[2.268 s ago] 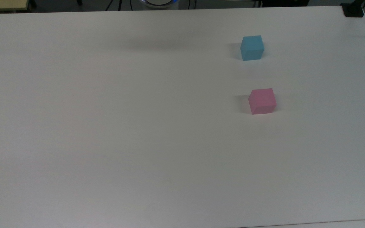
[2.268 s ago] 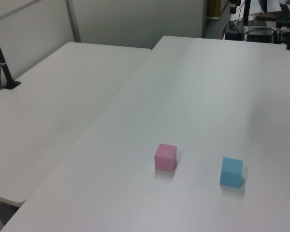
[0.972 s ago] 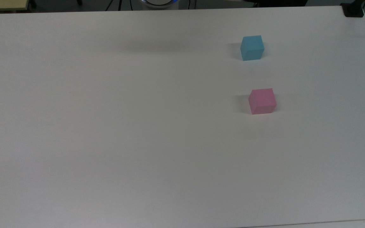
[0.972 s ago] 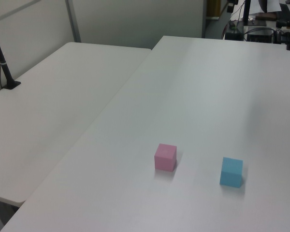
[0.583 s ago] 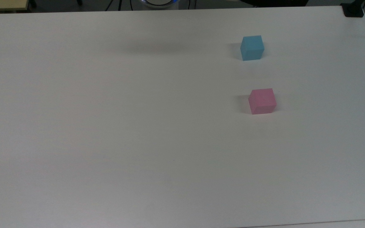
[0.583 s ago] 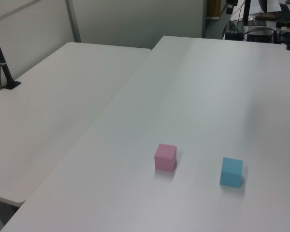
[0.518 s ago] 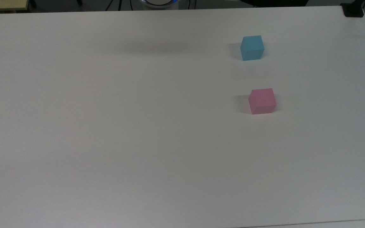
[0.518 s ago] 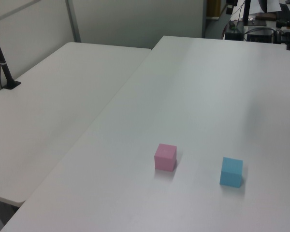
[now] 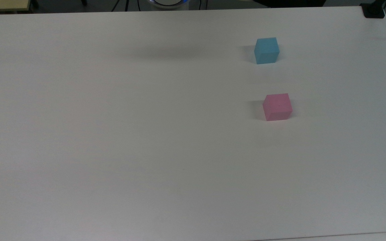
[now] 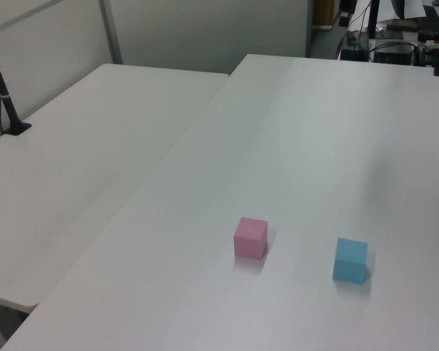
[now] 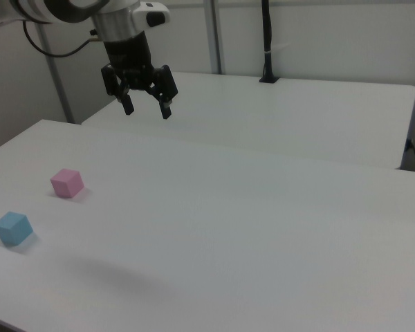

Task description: Put blue cube on pink cube

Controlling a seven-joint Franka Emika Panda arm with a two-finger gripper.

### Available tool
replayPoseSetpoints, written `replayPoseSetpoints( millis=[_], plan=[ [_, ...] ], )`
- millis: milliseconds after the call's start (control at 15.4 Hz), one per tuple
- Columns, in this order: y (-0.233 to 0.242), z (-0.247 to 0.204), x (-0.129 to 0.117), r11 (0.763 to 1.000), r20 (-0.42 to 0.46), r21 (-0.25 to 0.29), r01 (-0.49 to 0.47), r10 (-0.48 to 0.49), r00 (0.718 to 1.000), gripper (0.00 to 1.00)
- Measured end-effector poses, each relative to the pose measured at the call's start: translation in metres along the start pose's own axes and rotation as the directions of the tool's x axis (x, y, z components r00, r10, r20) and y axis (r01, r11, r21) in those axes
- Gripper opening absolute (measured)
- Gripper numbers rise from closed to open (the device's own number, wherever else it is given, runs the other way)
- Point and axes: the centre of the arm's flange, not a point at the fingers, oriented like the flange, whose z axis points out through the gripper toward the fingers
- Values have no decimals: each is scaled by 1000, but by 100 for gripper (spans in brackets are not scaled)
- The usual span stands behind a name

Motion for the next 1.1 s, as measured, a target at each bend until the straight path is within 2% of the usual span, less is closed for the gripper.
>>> replayPoseSetpoints(
  millis=[583, 713, 778, 907, 1102],
  plan=[
    [-31, 15, 7, 999, 54, 13, 33, -34, 998, 100],
    [-50, 20, 9, 999, 64, 18, 50, -51, 997, 100],
    [-68, 27, 10, 998, 73, 20, 53, -55, 996, 100],
    [-155, 59, 13, 999, 81, 20, 32, -33, 996, 100],
    [-235, 72, 1, 1000, 95, 19, 24, -26, 995, 100]
  ],
)
